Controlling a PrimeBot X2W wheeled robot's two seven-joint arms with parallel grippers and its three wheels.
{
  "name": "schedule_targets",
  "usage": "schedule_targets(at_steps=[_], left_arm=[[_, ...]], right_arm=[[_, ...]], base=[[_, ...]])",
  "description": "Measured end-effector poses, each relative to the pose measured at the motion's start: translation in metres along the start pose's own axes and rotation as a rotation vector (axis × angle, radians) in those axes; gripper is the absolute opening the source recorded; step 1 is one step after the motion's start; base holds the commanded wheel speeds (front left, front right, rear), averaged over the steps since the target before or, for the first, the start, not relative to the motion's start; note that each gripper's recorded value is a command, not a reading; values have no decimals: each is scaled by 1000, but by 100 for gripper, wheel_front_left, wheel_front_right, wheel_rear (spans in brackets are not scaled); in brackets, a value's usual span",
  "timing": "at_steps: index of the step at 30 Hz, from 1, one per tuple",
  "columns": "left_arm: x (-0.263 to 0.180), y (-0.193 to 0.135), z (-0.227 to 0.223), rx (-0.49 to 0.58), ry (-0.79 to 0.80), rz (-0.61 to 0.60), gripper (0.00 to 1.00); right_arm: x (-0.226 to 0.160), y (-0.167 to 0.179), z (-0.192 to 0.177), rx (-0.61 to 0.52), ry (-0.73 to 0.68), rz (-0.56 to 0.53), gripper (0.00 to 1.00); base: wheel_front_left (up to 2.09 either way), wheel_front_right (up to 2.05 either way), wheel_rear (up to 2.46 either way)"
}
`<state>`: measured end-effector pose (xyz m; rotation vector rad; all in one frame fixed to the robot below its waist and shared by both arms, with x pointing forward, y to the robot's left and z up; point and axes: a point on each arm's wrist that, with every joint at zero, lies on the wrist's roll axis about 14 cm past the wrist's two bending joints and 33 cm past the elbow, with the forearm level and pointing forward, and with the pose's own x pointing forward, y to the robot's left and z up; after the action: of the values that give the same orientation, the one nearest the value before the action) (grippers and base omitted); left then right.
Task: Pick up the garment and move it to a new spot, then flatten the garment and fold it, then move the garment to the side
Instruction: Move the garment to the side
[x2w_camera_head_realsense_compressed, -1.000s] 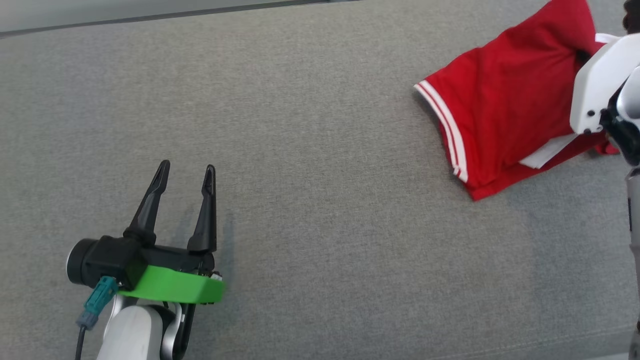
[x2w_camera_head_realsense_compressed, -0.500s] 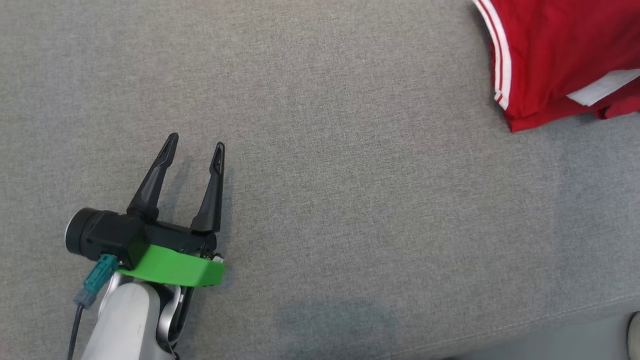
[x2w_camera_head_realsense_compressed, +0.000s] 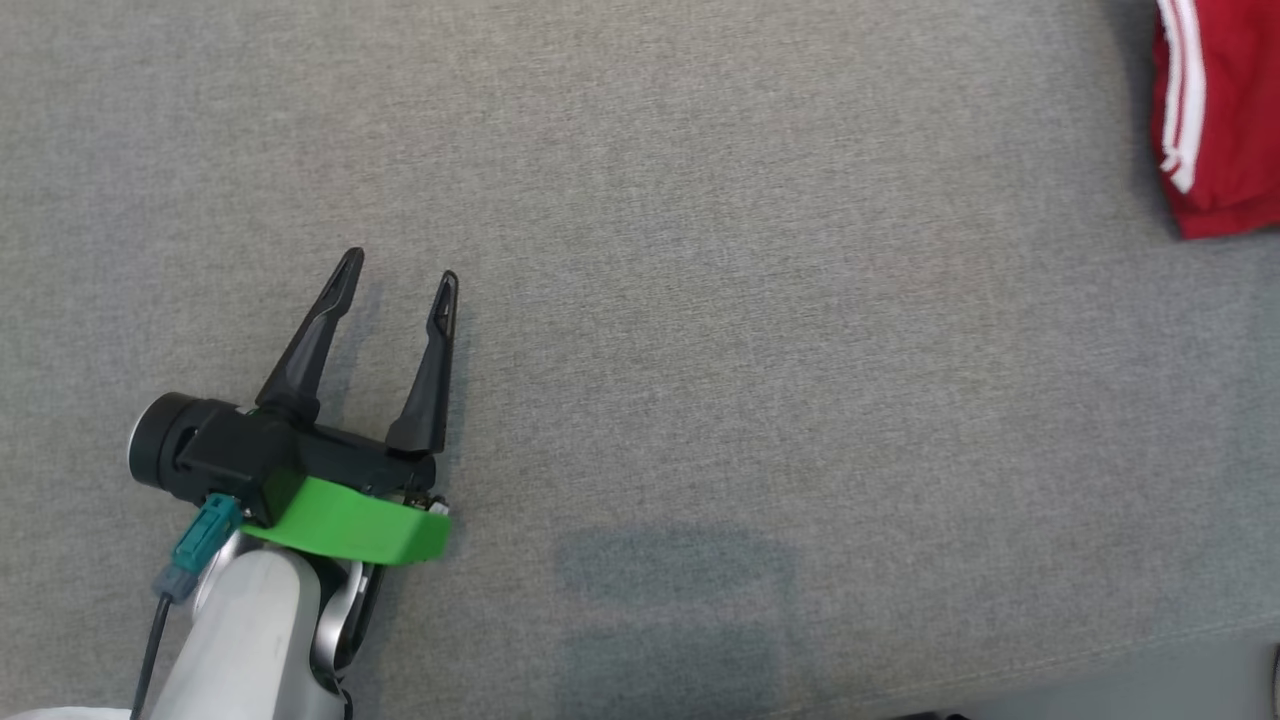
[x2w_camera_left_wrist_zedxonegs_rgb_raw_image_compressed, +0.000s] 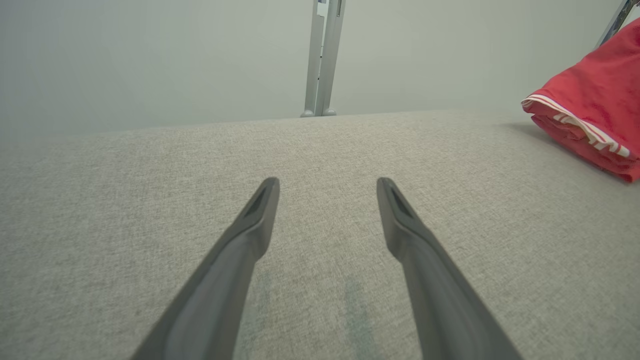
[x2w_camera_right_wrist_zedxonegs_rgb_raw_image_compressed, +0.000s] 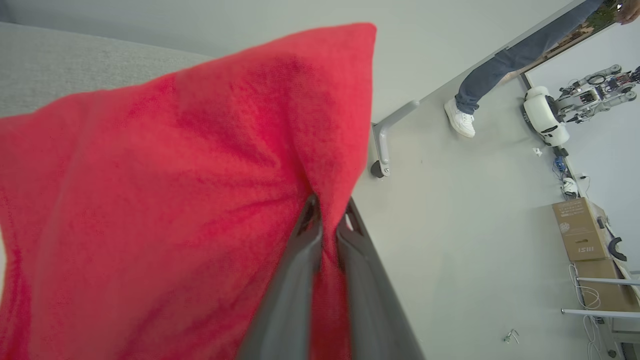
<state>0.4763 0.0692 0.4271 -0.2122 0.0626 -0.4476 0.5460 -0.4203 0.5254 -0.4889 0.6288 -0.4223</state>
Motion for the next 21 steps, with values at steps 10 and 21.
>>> schedule_targets(at_steps=[10, 21], left_arm=[[-8, 12, -11, 22, 42, 16, 100], [-4, 14, 10, 29, -25, 37, 100]], right_arm=[[33, 8, -42, -150, 54, -46, 100], [30, 62, -7, -267, -224, 80, 100]], base=[[0, 0, 0], [0, 0, 0]])
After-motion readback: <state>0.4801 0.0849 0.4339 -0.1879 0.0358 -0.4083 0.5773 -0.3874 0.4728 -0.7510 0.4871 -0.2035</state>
